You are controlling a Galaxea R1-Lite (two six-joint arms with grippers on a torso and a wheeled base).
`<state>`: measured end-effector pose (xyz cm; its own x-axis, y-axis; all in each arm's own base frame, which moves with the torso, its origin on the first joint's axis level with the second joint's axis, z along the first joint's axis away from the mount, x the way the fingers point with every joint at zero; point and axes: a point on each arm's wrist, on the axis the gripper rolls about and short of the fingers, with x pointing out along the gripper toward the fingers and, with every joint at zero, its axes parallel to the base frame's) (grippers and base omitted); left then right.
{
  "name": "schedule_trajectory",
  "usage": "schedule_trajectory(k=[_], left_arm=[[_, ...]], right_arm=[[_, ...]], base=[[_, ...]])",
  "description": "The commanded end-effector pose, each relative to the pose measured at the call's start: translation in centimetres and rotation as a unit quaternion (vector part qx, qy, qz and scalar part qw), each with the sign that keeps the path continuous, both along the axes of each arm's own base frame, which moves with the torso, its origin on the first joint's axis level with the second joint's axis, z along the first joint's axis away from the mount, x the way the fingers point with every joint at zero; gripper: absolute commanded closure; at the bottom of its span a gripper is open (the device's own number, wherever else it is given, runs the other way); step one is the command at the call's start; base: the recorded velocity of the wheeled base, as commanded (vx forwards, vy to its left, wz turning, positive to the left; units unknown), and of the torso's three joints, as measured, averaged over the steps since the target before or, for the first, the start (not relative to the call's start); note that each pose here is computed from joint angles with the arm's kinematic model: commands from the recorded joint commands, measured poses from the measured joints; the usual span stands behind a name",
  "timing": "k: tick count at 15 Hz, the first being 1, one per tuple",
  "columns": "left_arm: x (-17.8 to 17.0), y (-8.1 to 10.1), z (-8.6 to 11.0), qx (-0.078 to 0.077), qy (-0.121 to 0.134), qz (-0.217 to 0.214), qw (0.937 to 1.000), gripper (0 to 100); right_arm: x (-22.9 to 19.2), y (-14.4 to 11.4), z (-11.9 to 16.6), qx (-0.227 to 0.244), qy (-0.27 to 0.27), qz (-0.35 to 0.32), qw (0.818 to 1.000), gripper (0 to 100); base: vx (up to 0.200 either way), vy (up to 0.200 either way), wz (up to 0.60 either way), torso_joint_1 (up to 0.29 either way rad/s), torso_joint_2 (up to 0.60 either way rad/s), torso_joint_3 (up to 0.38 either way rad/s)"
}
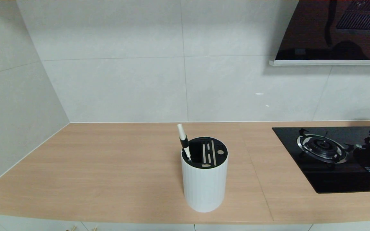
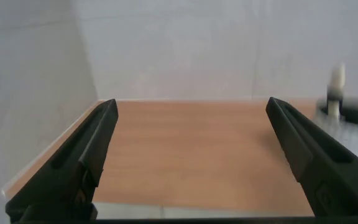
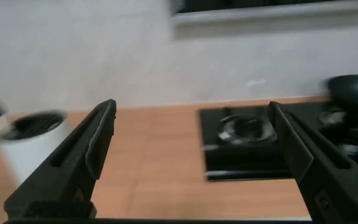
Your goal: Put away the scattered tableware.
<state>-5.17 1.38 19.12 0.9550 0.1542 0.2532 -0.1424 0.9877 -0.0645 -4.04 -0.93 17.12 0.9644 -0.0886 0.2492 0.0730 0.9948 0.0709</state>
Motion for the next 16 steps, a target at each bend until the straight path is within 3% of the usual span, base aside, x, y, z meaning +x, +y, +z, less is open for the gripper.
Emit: schedule_trajectory(k=[1,2,4,5,8,10,12,14,16], left_arm=[[-1.0,-0.4,-0.4,-0.007,-0.023,0.039,0.9990,0],[-1.5,-0.7,-1.5,-0.003,-0.024,0.053,0.9983,0],[-1.2,-0.9,-2.8,-0.004,0.000,0.064,0.9980,0],[-0.6,-0.8,-3.8,-0.011,0.019,0.068,0.9974,0],[1.2,-0.9,-7.6,-0.001,0.080,0.048,0.9957,0],[2.0,-0.9,-9.0,-0.001,0.086,0.039,0.9955,0],[2.8,-1.0,-11.1,0.023,0.111,0.018,0.9933,0],[2.9,-1.1,-11.3,0.006,0.115,-0.012,0.9933,0],[2.9,-1.3,-11.4,0.013,0.125,-0.042,0.9912,0]], right_arm=[[-0.5,0.0,-0.3,0.003,-0.012,-0.022,1.000,0],[-0.9,0.3,-0.9,0.002,-0.018,-0.055,0.998,0],[-0.9,0.6,-2.6,-0.001,-0.009,-0.063,0.998,0],[-0.3,0.5,-4.1,-0.001,0.013,-0.060,0.998,0],[1.7,0.6,-9.0,-0.008,0.100,-0.041,0.994,0],[1.7,0.7,-9.2,-0.008,0.109,-0.018,0.994,0],[1.7,0.8,-9.7,-0.016,0.137,0.003,0.990,0],[1.7,0.9,-9.6,-0.027,0.134,0.024,0.990,0],[1.7,0.9,-9.6,-0.027,0.134,0.025,0.990,0]], base=[[0.000,0.000,0.00,0.000,0.00,0.000],[0.000,0.000,0.00,0.000,0.00,0.000],[0.000,0.000,0.00,0.000,0.00,0.000],[0.000,0.000,0.00,0.000,0.00,0.000],[0.000,0.000,0.00,0.000,0.00,0.000],[0.000,0.000,0.00,0.000,0.00,0.000],[0.000,0.000,0.00,0.000,0.00,0.000],[0.000,0.000,0.00,0.000,0.00,0.000],[0.000,0.000,0.00,0.000,0.00,0.000]])
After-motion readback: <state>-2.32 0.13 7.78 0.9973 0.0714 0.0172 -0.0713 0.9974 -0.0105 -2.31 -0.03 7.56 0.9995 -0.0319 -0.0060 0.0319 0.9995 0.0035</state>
